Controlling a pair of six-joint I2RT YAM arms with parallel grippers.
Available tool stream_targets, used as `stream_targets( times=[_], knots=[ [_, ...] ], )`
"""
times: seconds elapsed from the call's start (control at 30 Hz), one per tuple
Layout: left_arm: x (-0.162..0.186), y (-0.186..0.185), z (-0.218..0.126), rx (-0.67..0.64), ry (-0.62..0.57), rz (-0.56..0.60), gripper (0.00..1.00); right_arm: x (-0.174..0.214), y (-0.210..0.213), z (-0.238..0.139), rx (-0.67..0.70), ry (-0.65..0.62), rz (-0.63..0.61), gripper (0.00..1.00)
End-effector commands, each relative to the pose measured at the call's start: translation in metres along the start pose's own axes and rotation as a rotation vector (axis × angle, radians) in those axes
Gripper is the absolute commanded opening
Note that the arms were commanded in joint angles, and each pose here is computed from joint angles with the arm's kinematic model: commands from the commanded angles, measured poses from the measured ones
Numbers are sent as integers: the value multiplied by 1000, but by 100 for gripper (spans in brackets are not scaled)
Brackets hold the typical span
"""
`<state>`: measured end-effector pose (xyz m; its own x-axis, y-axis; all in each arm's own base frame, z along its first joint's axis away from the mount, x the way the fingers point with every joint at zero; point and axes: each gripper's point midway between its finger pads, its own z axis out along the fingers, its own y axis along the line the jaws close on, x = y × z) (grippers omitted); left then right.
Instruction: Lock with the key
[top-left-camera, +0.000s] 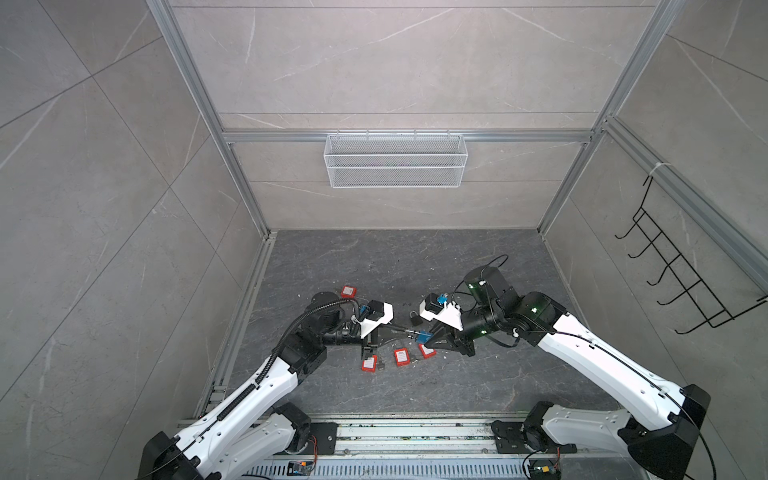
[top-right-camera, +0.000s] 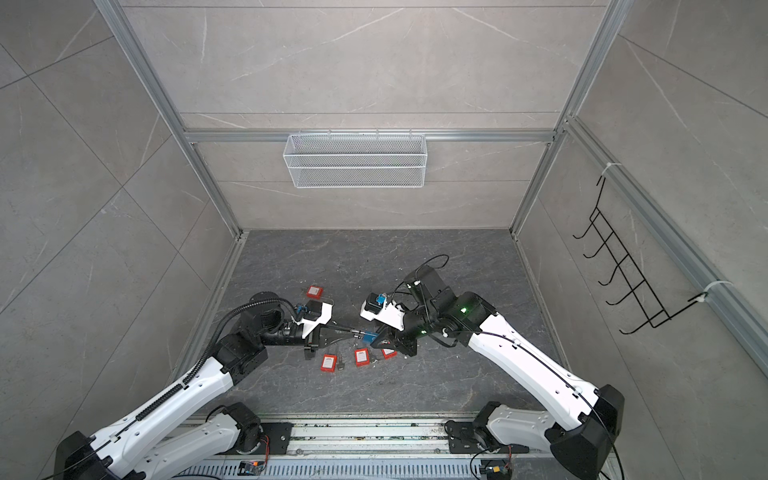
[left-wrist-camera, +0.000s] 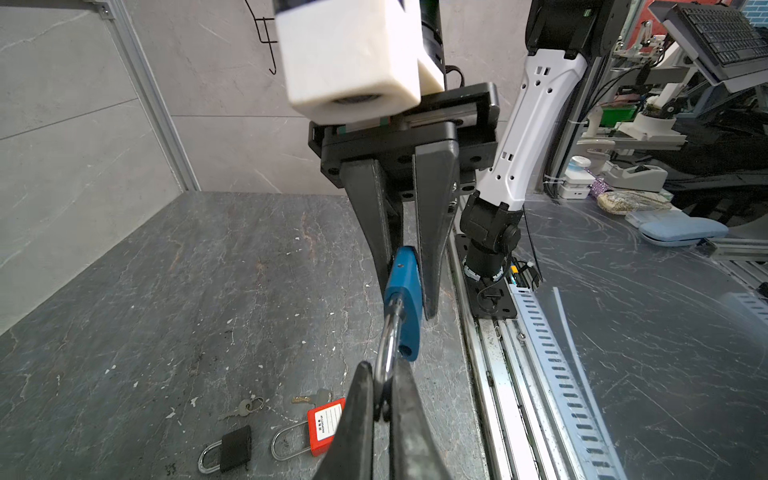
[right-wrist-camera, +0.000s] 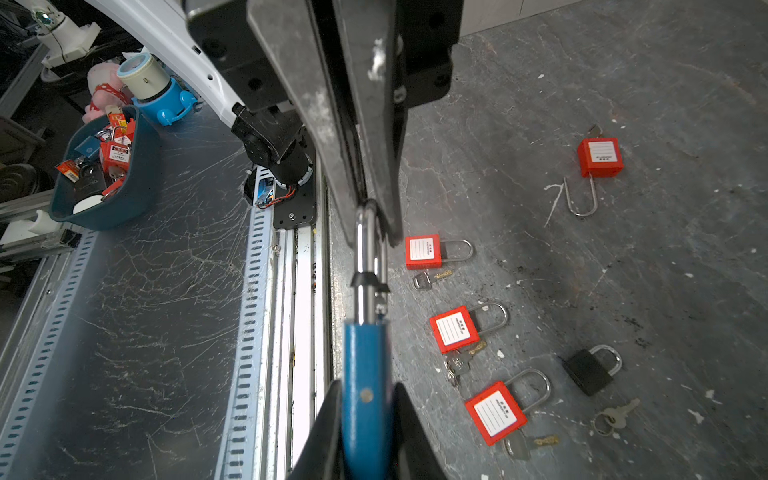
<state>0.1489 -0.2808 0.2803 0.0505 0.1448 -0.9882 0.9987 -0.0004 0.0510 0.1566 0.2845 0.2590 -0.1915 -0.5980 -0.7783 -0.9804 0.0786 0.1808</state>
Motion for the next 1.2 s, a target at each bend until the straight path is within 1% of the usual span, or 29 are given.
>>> stream_targets(
  times=[0.0,0.13,0.3,0.47,0.57,0.7,0.83,1.03,1.17],
  knots=[
    [-22,-11,7,48,-71,72,0,-39,-6,-3,18,-116,-78,7],
    [-21,-14,12,73,-94,21,0,-51,-14,-4,67,-151,-121,5],
    [-17,-21,15,111,-91,-27,0,-63,-15,-9,104,-184,-174,1],
    [-10,-29,17,159,-70,-71,0,-69,-7,-10,88,-194,-203,0],
    [-4,-32,19,161,-48,-43,0,-73,-4,-9,72,-195,-208,0],
    [0,-36,25,161,-36,-9,0,-83,-2,-8,53,-234,-215,0],
    [5,-39,33,178,-32,-12,0,-97,-3,-9,47,-274,-233,0],
    [10,-37,39,150,-58,-11,0,-114,-11,-4,43,-332,-232,0],
    [27,-44,43,163,-13,-15,0,-124,-18,-5,87,-379,-259,0]
  ],
)
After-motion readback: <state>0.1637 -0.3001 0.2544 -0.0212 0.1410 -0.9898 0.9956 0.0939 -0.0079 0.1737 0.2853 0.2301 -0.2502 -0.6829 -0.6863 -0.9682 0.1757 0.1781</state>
